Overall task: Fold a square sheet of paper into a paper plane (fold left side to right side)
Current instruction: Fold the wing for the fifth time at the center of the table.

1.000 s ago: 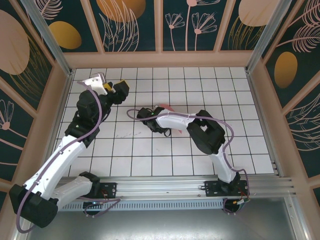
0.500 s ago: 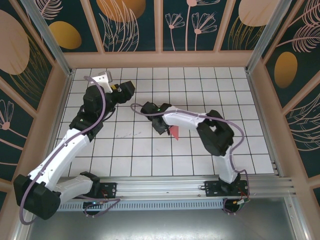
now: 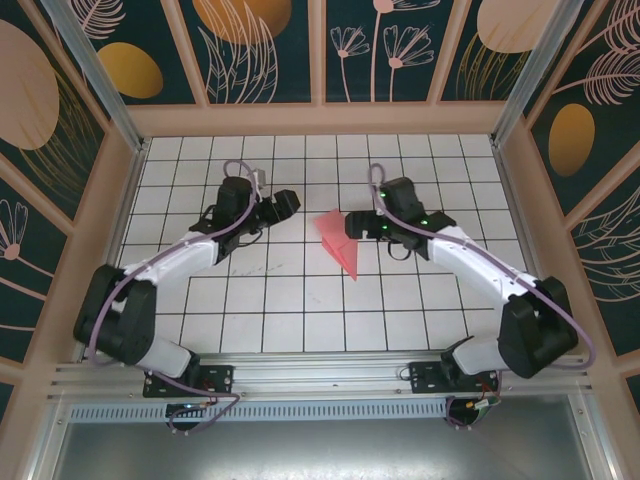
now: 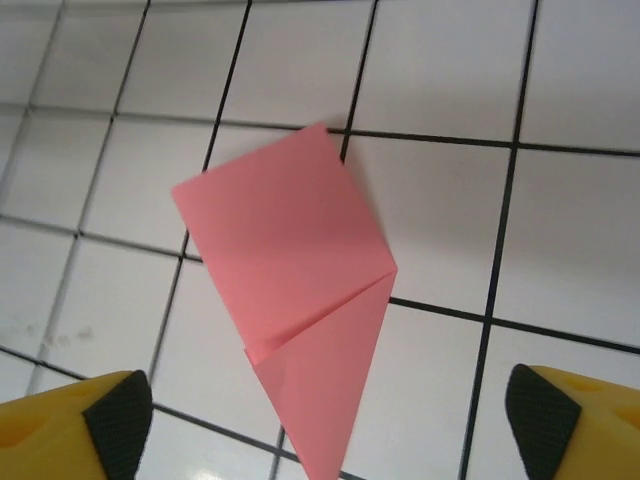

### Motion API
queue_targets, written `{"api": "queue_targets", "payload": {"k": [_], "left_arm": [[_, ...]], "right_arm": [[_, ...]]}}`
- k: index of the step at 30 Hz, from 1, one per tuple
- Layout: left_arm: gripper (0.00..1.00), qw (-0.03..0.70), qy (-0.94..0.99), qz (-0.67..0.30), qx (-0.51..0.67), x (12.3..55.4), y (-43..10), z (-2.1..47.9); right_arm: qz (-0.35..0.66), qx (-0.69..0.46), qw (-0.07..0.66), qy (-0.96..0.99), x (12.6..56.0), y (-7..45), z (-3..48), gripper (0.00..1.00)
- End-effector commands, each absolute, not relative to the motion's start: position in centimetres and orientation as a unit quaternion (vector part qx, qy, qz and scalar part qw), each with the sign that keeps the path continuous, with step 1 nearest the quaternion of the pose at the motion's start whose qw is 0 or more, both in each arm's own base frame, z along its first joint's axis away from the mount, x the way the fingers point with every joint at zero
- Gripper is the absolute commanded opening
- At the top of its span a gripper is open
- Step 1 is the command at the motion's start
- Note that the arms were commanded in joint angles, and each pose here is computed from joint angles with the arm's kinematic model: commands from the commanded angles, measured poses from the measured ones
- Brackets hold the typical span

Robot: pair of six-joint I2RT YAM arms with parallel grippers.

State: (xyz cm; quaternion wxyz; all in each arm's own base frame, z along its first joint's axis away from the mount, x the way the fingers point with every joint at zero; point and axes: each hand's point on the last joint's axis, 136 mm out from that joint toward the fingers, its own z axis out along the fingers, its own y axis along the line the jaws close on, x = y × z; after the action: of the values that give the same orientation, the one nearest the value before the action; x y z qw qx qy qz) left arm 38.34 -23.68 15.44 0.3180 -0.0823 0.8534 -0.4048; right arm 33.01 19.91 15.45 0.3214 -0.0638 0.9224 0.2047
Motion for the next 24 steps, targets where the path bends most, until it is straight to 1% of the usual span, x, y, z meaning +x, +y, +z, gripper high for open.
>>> {"api": "queue_targets", "payload": {"k": [1, 6, 11, 12, 14, 15, 19, 22, 24], "left_arm": [[0.76, 0.284, 0.830, -0.476, -0.057, 38.1, -27.0, 15.2], [0.75, 0.239, 0.836, -0.492, -0.047, 38.9, -29.9, 11.6], [0.71, 0.214, 0.847, -0.485, -0.049, 40.0, -31.7, 8.8], [0.69, 0.209, 0.845, -0.489, -0.049, 40.1, -32.0, 8.5], [0.60, 0.203, 0.841, -0.499, -0.046, 40.2, -32.7, 8.2], [0.54, 0.202, 0.841, -0.501, -0.044, 40.3, -32.9, 8.1], [0.24, 0.213, 0.852, -0.477, -0.038, 40.6, -32.4, 7.5], [0.08, 0.220, 0.858, -0.463, -0.027, 40.4, -32.0, 7.2], [0.00, 0.227, 0.859, -0.459, -0.017, 40.3, -31.6, 7.3]], "right_arm": [[0.334, -0.033, 0.367, 0.868, 34.1, 20.8, 18.8, 0.99], [0.377, 0.000, 0.377, 0.846, 34.4, 18.9, 19.0, 0.99], [0.376, 0.008, 0.377, 0.846, 34.3, 17.8, 18.7, 0.99], [0.375, 0.009, 0.377, 0.847, 34.3, 17.6, 18.6, 0.99], [0.375, 0.008, 0.375, 0.848, 34.2, 17.4, 18.3, 0.99], [0.375, 0.009, 0.373, 0.849, 34.2, 17.3, 18.1, 0.99], [0.380, 0.013, 0.364, 0.850, 34.2, 16.7, 17.5, 0.99], [0.394, -0.002, 0.358, 0.847, 34.4, 17.0, 17.5, 0.99], [0.397, -0.017, 0.354, 0.847, 34.6, 17.3, 17.5, 0.99]]}}
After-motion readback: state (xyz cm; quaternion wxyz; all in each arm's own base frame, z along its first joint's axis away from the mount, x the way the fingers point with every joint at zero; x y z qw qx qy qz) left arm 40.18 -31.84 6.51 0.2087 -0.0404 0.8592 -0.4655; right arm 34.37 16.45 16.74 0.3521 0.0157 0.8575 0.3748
